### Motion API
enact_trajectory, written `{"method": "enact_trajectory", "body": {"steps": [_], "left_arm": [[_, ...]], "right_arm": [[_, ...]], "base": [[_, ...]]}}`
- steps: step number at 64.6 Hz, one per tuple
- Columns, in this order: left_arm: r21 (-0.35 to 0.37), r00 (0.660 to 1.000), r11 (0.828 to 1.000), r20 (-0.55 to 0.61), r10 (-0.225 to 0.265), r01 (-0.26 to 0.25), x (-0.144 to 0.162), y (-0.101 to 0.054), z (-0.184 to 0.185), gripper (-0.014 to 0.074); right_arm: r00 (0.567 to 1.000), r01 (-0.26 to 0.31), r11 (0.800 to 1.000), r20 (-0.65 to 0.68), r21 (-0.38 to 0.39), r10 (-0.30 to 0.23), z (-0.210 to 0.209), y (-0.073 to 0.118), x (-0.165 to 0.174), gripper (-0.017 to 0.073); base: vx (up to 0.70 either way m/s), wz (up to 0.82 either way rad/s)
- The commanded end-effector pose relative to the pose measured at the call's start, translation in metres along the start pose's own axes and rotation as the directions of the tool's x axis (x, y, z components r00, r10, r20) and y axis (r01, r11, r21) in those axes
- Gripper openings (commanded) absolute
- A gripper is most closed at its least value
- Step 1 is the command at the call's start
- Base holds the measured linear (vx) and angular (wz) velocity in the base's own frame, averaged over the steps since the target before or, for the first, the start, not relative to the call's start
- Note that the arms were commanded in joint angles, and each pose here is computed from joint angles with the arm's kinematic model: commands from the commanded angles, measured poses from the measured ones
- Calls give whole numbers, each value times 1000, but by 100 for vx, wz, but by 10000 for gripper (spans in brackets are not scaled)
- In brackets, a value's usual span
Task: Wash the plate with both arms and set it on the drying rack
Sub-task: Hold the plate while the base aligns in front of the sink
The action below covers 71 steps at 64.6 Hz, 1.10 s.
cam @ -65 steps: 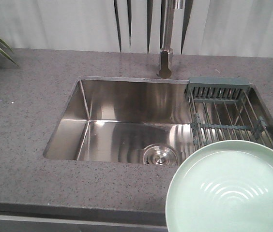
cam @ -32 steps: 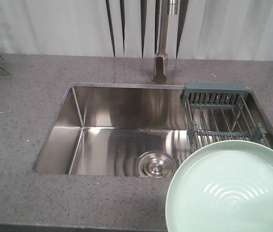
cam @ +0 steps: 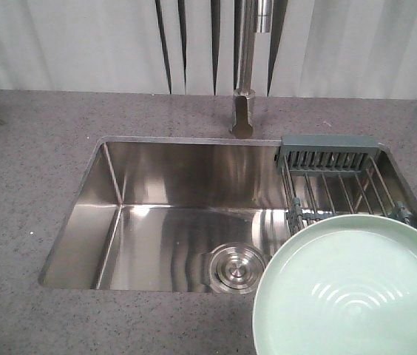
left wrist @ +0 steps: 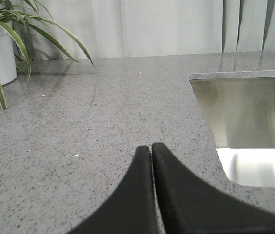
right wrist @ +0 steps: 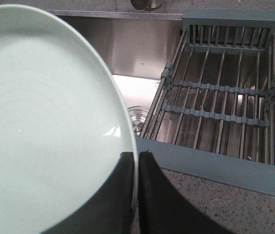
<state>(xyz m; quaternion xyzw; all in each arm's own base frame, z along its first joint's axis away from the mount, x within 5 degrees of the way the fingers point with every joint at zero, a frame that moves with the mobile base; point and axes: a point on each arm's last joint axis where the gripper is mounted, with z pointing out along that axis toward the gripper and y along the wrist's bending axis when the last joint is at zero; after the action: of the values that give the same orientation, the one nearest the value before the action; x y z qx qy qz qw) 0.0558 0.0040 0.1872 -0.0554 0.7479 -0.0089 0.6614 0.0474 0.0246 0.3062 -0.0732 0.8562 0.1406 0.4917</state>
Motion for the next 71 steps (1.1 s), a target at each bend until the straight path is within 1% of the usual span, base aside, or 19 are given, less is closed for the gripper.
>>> {"method": "enact_trajectory", "body": {"steps": [1,71], "left_arm": [[17,993,1000,121,-10,8,-17,-2,-4,-6],[17,993,1000,121,-10,8,-17,-2,-4,-6]], "right_arm": [[996,-9,1000,93,-2,9,-3,1,-13,-1],[996,-9,1000,93,-2,9,-3,1,-13,-1]], "base": [[7,-2],[5,-2]]}}
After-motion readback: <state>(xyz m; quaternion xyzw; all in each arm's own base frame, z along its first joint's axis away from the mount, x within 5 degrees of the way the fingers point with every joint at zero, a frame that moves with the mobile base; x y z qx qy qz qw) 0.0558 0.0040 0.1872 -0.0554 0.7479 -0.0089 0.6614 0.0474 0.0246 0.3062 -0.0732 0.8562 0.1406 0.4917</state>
